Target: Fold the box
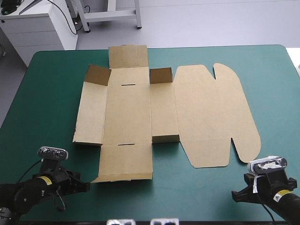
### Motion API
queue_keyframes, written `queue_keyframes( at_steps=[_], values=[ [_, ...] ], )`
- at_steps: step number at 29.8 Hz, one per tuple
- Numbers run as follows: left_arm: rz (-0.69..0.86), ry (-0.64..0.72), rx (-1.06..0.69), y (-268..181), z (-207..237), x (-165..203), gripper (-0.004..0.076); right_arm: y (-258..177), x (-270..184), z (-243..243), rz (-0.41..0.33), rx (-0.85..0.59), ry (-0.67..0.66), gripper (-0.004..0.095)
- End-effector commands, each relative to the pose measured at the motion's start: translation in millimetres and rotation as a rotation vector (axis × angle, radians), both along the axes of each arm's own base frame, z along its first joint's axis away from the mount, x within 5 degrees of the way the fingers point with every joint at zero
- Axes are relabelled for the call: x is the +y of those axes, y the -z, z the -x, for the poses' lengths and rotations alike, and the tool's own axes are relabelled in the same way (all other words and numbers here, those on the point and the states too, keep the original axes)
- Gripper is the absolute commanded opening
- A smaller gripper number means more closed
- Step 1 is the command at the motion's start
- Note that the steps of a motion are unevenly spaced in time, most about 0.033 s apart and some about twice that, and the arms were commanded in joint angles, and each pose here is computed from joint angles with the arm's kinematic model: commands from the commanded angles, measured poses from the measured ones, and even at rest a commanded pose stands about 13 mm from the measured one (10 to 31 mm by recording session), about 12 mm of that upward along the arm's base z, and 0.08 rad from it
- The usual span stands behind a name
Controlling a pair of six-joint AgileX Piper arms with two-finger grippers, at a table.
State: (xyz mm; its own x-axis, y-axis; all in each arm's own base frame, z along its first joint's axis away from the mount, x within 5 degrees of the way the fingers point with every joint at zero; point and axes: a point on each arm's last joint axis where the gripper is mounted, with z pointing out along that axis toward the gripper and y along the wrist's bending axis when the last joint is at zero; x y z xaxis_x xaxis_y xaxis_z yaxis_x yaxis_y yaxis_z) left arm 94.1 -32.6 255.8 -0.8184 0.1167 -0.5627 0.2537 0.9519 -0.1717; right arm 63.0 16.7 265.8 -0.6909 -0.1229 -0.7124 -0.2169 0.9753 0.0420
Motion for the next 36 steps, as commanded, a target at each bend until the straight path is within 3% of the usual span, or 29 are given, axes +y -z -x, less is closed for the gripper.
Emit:
queue_keyframes(
  at_steps=[1,14,24,30,36],
  values=[
    [0.028,-0.013,-0.065,-10.0,-4.9,-1.4,-0.0008,-12.3,0.2,-3.7,-0.015,-0.07,0.011,-0.002],
    [0.032,0.012,-0.028,-19.4,-0.8,-2.8,-0.0008,-12.3,0.2,-3.7,-0.015,-0.07,0.011,-0.002],
    [0.063,0.019,-0.24,-103.6,-8.4,-4.3,-0.0008,-12.3,0.2,-3.7,-0.015,-0.07,0.011,-0.002],
    [-0.021,0.018,-0.26,-139.4,-55.3,-5.1,-0.0004,-12.3,0.2,-3.7,-0.015,-0.07,0.011,-0.002],
    [-0.084,0.049,-0.181,-144.6,-120.7,-12.5,0.0015,-12.5,0.2,-3.8,-0.015,-0.072,0.011,-0.002]
  ],
)
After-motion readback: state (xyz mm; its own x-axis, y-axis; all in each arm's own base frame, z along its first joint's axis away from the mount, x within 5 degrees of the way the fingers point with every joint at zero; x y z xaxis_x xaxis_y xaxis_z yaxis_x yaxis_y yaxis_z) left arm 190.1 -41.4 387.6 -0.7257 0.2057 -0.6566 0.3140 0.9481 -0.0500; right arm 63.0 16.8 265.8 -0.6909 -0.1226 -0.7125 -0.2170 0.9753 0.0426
